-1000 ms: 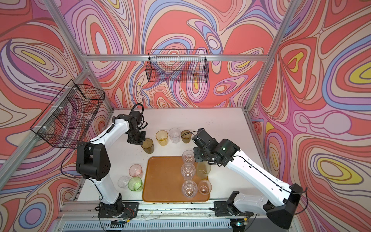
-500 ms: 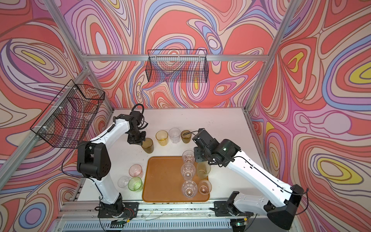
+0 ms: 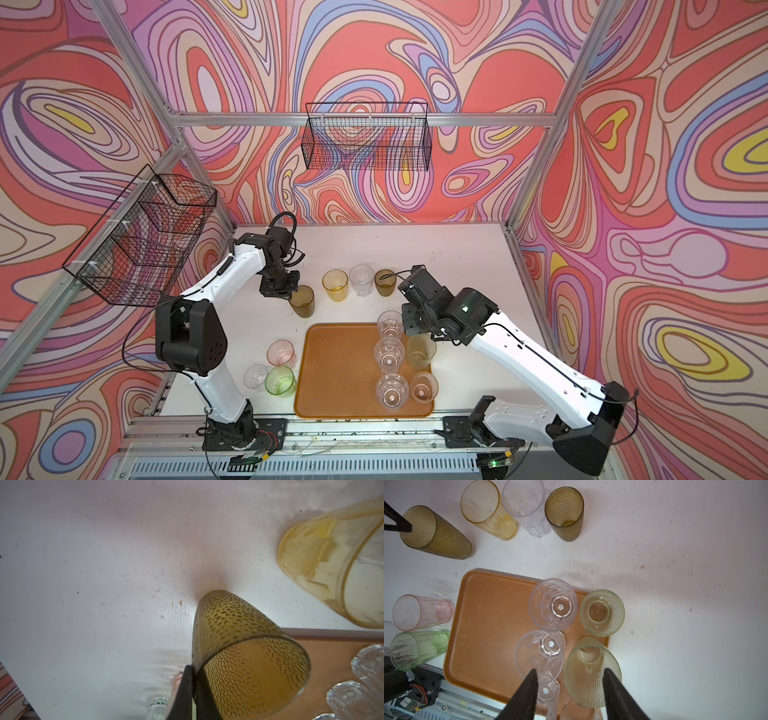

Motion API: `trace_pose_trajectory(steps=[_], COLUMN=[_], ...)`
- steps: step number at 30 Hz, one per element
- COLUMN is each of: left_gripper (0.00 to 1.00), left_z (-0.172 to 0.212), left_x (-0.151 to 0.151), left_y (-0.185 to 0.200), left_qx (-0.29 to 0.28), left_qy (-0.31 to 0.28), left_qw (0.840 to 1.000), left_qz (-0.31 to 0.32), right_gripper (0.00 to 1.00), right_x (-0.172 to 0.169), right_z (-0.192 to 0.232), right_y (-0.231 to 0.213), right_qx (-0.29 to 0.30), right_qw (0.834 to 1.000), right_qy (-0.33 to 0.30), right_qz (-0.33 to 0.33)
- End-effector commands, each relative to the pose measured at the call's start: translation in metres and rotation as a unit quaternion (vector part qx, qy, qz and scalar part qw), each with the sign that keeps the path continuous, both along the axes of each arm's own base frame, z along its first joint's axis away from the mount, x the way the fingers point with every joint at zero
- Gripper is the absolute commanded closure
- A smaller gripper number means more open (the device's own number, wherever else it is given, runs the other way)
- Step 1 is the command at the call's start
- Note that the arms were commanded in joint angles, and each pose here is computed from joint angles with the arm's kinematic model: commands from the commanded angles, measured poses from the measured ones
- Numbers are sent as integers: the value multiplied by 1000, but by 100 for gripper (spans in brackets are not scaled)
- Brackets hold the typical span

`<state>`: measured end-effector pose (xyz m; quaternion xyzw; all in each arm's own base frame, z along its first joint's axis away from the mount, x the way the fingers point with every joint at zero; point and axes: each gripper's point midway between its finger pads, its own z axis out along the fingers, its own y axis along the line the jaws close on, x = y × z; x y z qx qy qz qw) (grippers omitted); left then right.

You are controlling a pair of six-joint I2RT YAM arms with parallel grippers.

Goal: Place the glasses into the tray
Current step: 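Close the left gripper on the olive dimpled glass while the right gripper hovers, then lift the olive glass with the left gripper and carry it over the tray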

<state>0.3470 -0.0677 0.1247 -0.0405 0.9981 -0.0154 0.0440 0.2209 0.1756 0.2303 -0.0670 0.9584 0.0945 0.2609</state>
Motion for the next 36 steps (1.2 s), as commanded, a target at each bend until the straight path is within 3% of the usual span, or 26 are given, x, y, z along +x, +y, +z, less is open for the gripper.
trace_pose_trajectory(steps=[1,15,36], left_gripper=[100,100,100], left_z=[23,45,35], left_x=[-11,-32,-57], left_y=[-3,-27,-81], left_qx=[-20,-46,-49], left_qy=[-3,-8,6], left_qw=[1000,998,994], left_qz=[-10,-35,-96], right_gripper=[48,47,47], right_x=[2,2,4], right_z=[6,7,10], right_y=[-6,-7,-9], right_qx=[7,4,-4], right_qw=[1000,1000,1000], right_qy=[-15,-13,-21], right_qz=[-15,-20,-20])
